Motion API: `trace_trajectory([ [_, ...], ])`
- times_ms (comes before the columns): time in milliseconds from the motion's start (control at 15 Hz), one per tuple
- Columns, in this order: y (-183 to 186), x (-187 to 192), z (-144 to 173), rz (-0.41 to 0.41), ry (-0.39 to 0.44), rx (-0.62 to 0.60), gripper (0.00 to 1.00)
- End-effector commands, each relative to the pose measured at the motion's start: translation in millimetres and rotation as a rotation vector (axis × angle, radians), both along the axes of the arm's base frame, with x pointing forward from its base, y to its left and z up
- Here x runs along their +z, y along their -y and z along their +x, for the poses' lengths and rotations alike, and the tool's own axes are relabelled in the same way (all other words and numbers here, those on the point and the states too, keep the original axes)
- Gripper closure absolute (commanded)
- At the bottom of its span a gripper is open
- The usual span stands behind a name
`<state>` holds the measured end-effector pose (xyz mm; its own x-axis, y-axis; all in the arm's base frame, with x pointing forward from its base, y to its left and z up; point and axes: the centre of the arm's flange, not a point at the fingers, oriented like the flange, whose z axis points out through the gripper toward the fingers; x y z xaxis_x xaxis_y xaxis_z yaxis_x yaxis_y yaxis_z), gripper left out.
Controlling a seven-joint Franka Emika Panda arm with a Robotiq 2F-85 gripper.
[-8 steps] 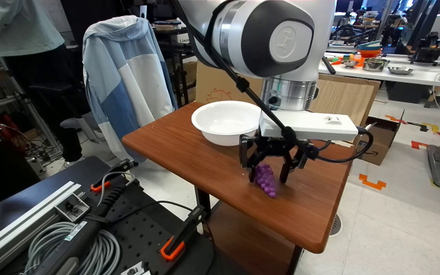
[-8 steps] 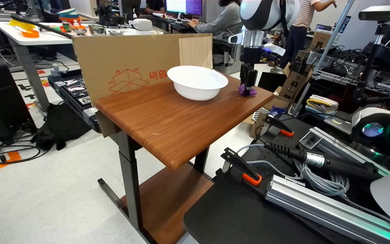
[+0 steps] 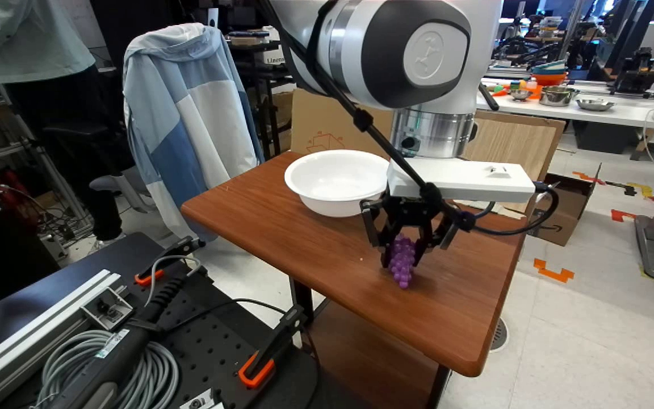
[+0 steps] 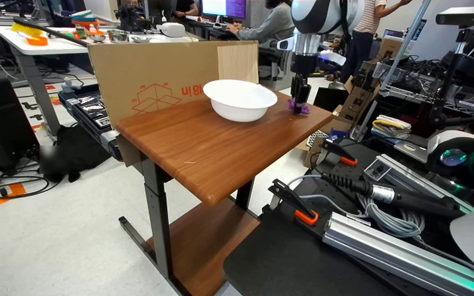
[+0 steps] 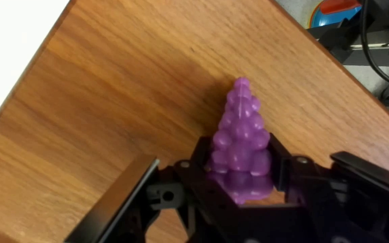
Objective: Put the purple toy into the white bowl.
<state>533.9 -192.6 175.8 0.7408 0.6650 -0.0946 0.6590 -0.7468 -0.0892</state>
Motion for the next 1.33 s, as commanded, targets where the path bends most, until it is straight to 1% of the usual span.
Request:
trace_trajectory([
  [0, -33.9, 45.7, -3.5, 0.040, 0.075, 0.038, 0.82],
  [200, -70.2, 76.8, 7.8, 0.066, 0.139, 0.092, 0.82],
  [333, -93.5, 92.2, 18.2, 0.078, 0.165, 0.121, 0.82],
  [600, -130.4, 107.0, 36.2, 0.098, 0.192, 0.164, 0.82],
  [867, -143.5, 101.5, 61.8, 0.104, 0.181, 0.156, 0.82],
  [1067, -144.1, 98.0, 71.3, 0.101, 0.178, 0.150, 0.82],
  [1133, -143.8, 97.5, 72.1, 0.103, 0.178, 0.149, 0.32],
  [1200, -144.0, 100.1, 70.0, 0.106, 0.178, 0.156, 0.31],
  [1267, -144.4, 107.4, 63.0, 0.114, 0.180, 0.164, 0.24],
])
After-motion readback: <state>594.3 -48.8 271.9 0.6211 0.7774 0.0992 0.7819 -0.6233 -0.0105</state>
